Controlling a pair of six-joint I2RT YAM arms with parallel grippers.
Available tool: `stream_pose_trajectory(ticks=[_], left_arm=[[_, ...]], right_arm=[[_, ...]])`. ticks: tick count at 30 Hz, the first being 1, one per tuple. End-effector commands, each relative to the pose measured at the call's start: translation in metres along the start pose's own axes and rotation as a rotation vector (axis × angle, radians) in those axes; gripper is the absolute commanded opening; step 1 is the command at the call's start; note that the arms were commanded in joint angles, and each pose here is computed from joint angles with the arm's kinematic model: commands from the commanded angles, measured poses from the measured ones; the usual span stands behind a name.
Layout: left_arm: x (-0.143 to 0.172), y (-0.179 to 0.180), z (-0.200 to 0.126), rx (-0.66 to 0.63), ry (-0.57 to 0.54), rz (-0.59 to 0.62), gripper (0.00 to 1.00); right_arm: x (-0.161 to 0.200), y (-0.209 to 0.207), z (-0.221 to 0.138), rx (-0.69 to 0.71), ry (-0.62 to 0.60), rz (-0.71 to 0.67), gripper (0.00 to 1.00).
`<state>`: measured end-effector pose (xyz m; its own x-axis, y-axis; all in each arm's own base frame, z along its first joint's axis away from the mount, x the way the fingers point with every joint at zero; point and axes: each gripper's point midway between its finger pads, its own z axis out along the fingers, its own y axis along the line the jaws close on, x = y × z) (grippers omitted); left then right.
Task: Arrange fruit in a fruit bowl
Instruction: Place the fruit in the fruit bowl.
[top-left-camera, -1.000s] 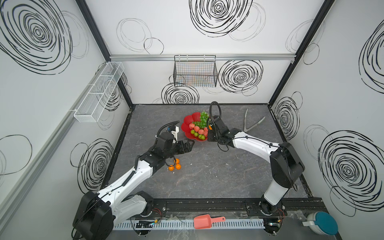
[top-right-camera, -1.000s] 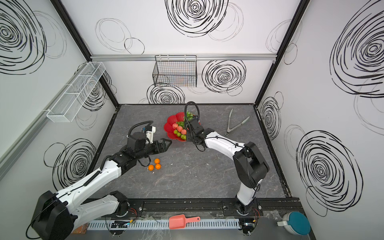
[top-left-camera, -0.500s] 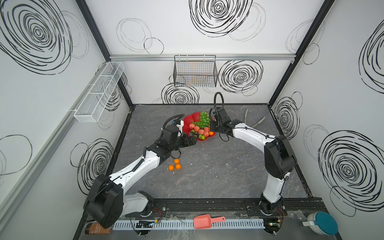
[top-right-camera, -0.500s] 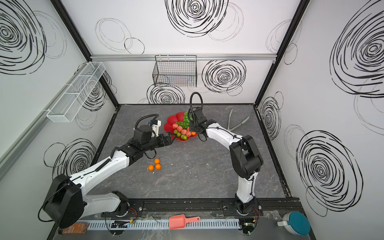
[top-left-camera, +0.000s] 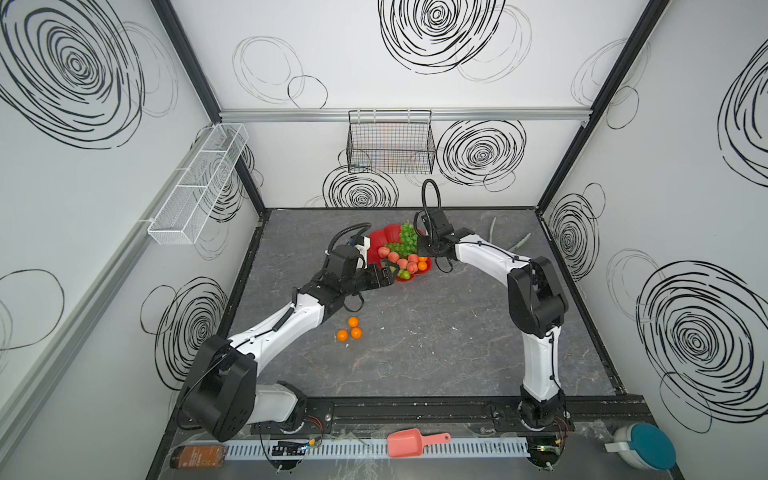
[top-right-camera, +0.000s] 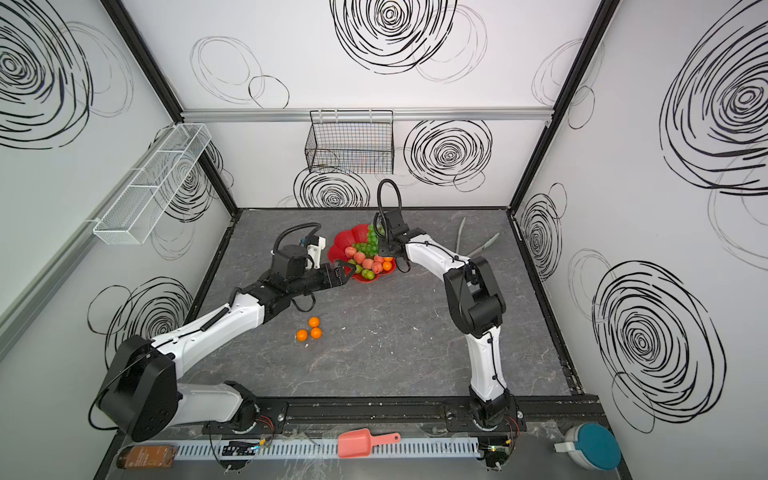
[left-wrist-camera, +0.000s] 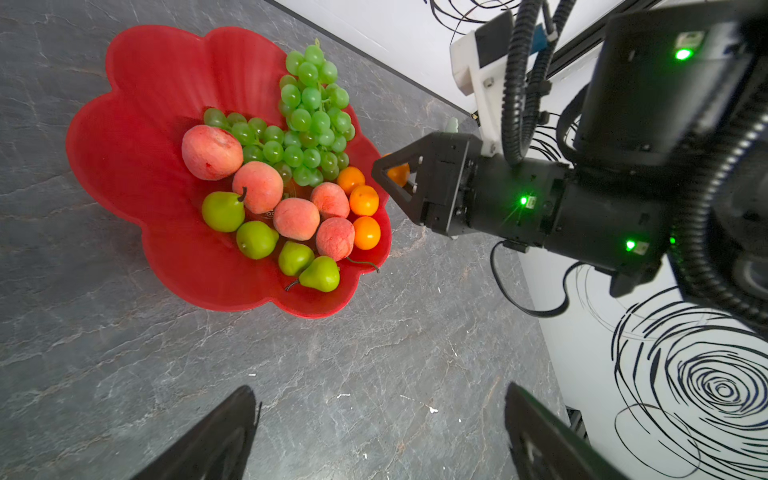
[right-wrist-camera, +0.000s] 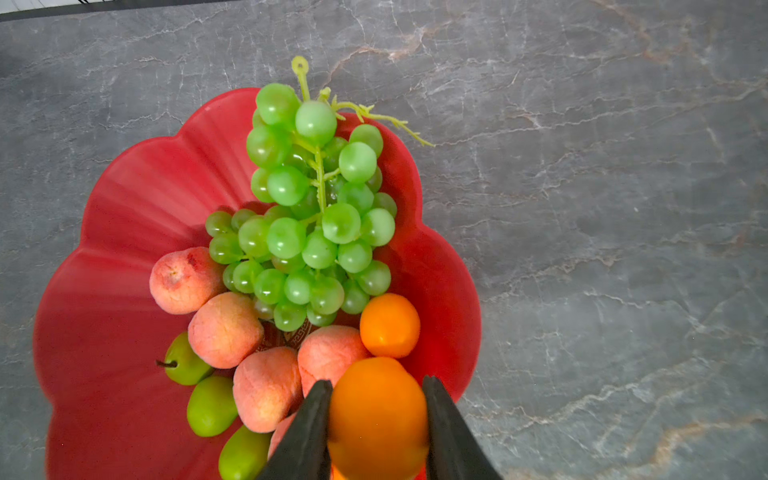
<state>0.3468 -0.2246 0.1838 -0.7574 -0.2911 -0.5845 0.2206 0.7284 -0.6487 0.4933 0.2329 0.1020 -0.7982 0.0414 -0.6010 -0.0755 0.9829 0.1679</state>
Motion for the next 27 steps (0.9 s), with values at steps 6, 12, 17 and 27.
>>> stream_pose_trajectory(ticks=[6, 12, 17, 27], left_arm=[[-0.018, -0.013, -0.002, 0.045, -0.046, 0.033, 0.96], [-0.018, -0.012, -0.002, 0.043, -0.047, 0.033, 0.96], [-0.018, -0.012, -0.003, 0.042, -0.049, 0.034, 0.96], [-0.018, -0.012, -0.006, 0.039, -0.05, 0.037, 0.96]], right_arm=[[-0.007, -0.013, 0.016, 0.039, 0.035, -0.015, 0.36], [-0.009, -0.017, 0.026, 0.044, 0.043, -0.01, 0.38], [-0.012, -0.016, 0.028, 0.037, 0.039, -0.008, 0.45], [-0.02, -0.016, 0.021, 0.031, 0.022, -0.006, 0.49]])
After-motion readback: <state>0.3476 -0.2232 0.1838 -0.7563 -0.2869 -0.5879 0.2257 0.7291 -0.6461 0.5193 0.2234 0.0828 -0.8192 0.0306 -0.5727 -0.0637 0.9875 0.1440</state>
